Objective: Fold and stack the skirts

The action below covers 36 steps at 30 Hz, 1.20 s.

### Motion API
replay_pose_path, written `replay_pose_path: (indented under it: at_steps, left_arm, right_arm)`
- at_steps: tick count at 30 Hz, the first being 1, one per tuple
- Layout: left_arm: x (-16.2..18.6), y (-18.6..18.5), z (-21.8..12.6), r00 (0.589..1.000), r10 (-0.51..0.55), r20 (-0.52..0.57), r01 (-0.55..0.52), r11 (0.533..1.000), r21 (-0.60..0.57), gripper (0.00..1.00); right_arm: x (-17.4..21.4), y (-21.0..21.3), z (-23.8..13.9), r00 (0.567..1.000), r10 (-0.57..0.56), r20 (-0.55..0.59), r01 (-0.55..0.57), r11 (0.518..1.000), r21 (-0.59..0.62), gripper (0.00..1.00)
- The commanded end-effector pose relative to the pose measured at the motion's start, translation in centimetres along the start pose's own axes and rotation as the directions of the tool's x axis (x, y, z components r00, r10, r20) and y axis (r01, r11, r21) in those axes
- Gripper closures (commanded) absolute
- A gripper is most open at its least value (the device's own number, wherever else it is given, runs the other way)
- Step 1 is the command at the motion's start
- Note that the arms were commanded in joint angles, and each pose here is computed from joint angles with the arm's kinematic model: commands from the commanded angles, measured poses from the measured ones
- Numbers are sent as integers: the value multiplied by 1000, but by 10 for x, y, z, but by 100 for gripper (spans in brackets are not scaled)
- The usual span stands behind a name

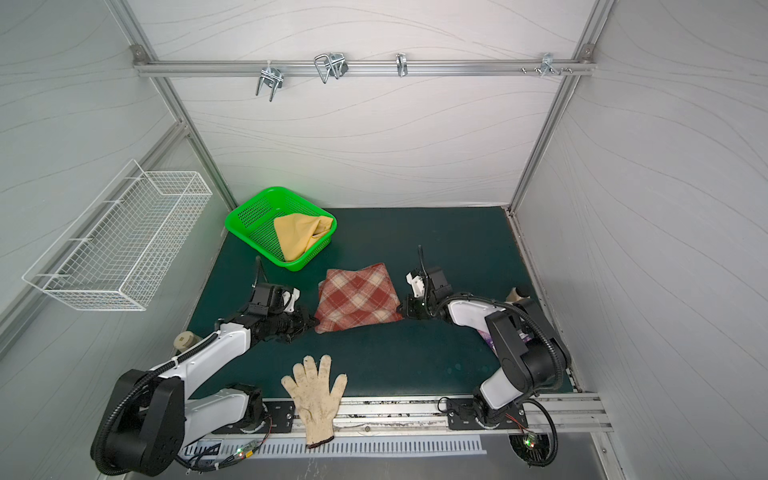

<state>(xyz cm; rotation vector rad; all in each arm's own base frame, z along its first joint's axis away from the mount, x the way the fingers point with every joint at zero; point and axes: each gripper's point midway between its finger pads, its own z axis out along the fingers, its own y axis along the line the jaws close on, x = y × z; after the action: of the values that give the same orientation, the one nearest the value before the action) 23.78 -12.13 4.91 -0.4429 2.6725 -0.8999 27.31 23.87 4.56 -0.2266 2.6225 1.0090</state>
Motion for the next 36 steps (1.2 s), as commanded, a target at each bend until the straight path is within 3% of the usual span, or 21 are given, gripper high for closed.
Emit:
replay_pose_path:
  at_steps: [1, 14, 21, 24, 27, 31, 36]
  left_arm:
    - [-6, 18, -3, 1000, -7, 20, 9, 995, -98, 100]
    - [-13, 32, -15, 997, 19, 71, -4, 980, -200, 100]
    - [-11, 20, -8, 998, 28, 58, -20, 992, -121, 100]
    - [-6, 19, -2, 999, 18, 28, -16, 995, -96, 89]
    - [-8, 10, -4, 999, 20, 39, -18, 998, -53, 76]
    - [-12, -1, -15, 997, 23, 75, -20, 999, -33, 61]
    - [-22, -22, -33, 991, 12, 130, -15, 1000, 20, 54]
  right_arm:
    - [-9, -25, -3, 1000, 11, 5, -11, 995, 96, 100]
    - [-21, -37, -11, 999, 41, 29, -43, 994, 102, 100]
    - [-12, -24, -7, 998, 63, 7, -63, 997, 38, 100]
    - [-6, -14, -5, 999, 50, -5, -49, 998, 36, 98]
    - [-11, 3, -9, 999, 49, 4, -49, 999, -10, 89]
    - [-26, 33, -23, 999, 20, 28, -19, 999, -45, 71]
    - [-40, 69, -42, 999, -22, 47, 25, 997, -79, 18]
